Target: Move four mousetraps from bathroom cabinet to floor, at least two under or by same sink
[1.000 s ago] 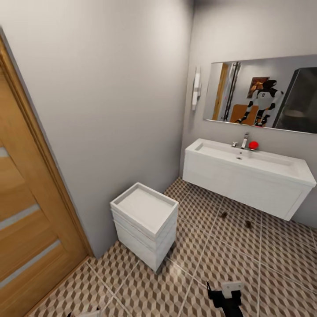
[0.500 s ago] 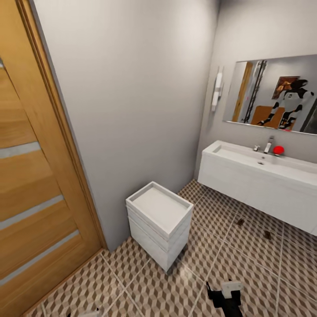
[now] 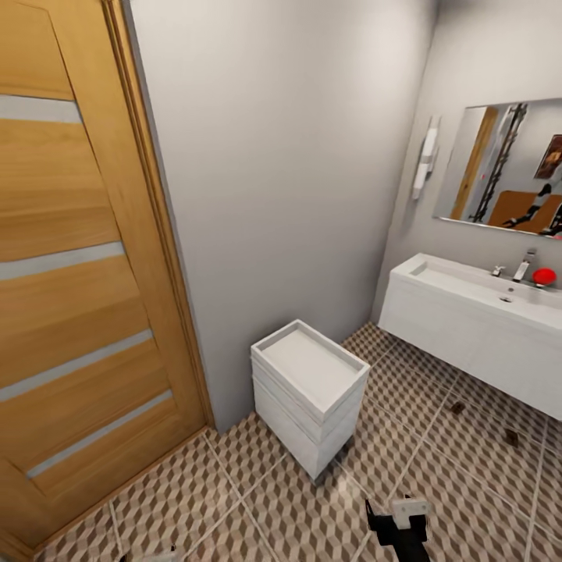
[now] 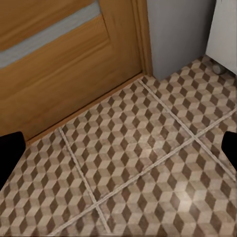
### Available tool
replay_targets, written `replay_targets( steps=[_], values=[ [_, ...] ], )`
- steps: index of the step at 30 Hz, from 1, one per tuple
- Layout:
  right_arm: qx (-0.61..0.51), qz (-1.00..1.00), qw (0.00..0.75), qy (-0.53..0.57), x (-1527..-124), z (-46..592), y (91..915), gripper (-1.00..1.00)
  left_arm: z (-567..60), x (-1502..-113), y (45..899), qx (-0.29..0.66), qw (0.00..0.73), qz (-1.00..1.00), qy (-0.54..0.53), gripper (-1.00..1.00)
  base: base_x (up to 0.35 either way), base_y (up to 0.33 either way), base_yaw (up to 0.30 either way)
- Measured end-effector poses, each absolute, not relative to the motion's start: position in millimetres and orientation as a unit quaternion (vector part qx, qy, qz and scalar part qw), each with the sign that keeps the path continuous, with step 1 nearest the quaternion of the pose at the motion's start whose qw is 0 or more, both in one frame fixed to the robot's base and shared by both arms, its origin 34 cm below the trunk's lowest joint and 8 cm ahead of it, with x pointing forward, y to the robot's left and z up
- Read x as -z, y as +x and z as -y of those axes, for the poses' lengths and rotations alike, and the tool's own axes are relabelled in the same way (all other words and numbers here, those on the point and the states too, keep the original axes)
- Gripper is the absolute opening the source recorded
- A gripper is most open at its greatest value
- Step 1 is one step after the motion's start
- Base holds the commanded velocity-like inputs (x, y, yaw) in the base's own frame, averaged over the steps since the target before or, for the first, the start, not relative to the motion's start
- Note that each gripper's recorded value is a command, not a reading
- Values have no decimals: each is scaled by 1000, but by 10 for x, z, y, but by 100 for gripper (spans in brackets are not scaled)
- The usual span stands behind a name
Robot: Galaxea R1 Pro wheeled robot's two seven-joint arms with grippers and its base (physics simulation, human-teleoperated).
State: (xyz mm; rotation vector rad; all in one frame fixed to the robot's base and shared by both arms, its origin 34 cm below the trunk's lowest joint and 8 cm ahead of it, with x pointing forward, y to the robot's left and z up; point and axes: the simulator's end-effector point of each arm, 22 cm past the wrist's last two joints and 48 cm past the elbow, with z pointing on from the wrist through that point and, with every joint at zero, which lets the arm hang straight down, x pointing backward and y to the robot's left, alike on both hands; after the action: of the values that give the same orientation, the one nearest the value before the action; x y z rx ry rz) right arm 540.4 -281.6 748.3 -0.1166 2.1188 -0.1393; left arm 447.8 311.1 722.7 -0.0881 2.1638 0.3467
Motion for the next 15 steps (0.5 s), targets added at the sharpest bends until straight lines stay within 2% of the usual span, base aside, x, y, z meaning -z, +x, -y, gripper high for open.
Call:
replay_targets(
  steps=[15],
  values=[
    [57, -871, 486, -48, -7482, 2815, 5403, 100, -3111, -7226, 4477, -141, 456, -878, -36, 100, -80, 0, 255]
  ],
)
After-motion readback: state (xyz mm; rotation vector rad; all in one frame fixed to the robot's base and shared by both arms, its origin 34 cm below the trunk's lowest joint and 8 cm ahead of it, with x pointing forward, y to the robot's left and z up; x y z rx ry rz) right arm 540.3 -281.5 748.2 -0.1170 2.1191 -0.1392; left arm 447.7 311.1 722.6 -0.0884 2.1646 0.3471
